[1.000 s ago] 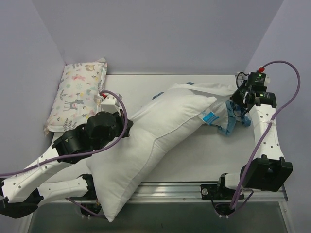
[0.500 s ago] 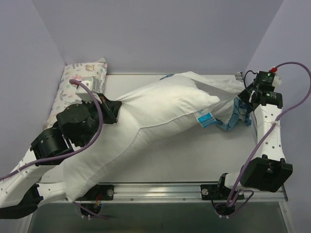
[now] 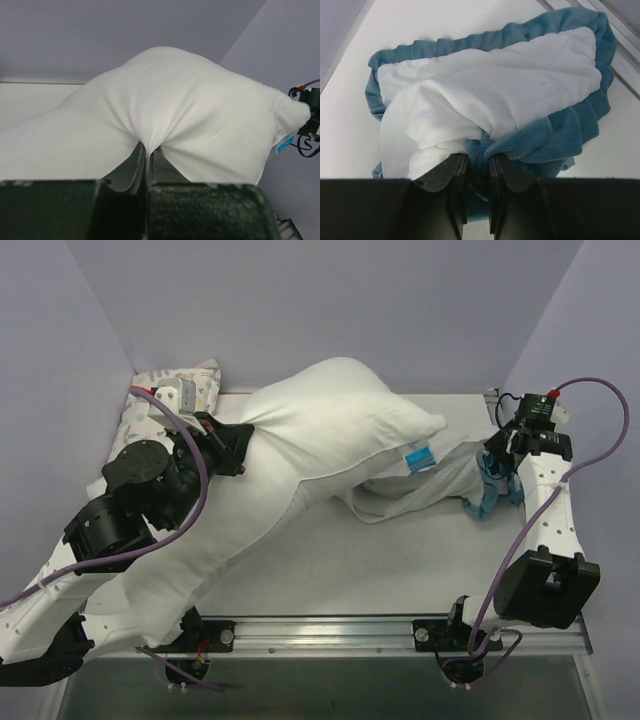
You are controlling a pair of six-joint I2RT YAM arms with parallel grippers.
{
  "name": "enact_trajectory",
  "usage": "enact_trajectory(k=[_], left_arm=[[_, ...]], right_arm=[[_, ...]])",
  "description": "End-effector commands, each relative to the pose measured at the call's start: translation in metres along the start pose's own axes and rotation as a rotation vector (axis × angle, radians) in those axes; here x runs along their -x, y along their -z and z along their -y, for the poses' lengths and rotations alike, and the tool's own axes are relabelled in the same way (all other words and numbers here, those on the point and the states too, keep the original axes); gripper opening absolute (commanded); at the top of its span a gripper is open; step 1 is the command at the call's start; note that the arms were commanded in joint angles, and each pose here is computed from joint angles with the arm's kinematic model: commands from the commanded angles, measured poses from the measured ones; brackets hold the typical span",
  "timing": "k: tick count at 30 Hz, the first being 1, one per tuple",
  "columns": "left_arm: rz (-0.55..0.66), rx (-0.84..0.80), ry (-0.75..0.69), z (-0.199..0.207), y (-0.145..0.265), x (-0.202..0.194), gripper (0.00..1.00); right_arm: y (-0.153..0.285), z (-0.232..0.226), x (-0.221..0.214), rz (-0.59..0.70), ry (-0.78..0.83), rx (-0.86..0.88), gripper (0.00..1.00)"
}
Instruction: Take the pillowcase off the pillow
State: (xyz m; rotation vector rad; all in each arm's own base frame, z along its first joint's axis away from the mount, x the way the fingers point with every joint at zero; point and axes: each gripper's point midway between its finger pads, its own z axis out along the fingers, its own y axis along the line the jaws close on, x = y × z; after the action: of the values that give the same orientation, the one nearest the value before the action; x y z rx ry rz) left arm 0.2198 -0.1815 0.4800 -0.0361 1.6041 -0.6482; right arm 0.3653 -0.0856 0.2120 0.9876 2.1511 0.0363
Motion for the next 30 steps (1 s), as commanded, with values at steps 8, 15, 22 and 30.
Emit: enact_trajectory(k=[8, 15, 22, 30], left_arm=[[0.205, 0.038, 0.081, 0.038, -0.062, 0.039, 0.00], [0.052, 0.200, 0.005, 0.001, -0.120, -0.059, 0.00], [-0.218, 0.179, -0.026, -0.022, -0.134, -0.187, 0.14], [-0.209, 0.062, -0.060, 0.003, -0.102, -0.165, 0.81]], right_arm=[[0.042, -0.022, -0.032, 0.048, 0.087, 0.166, 0.02], [0.051, -0.033, -0.094, -0.043, 0.192, 0.279, 0.25], [0.074, -0.031, -0.128, -0.070, 0.283, 0.363, 1.00], [0.122, -0.046, -0.130, -0.060, 0.352, 0.494, 1.00]])
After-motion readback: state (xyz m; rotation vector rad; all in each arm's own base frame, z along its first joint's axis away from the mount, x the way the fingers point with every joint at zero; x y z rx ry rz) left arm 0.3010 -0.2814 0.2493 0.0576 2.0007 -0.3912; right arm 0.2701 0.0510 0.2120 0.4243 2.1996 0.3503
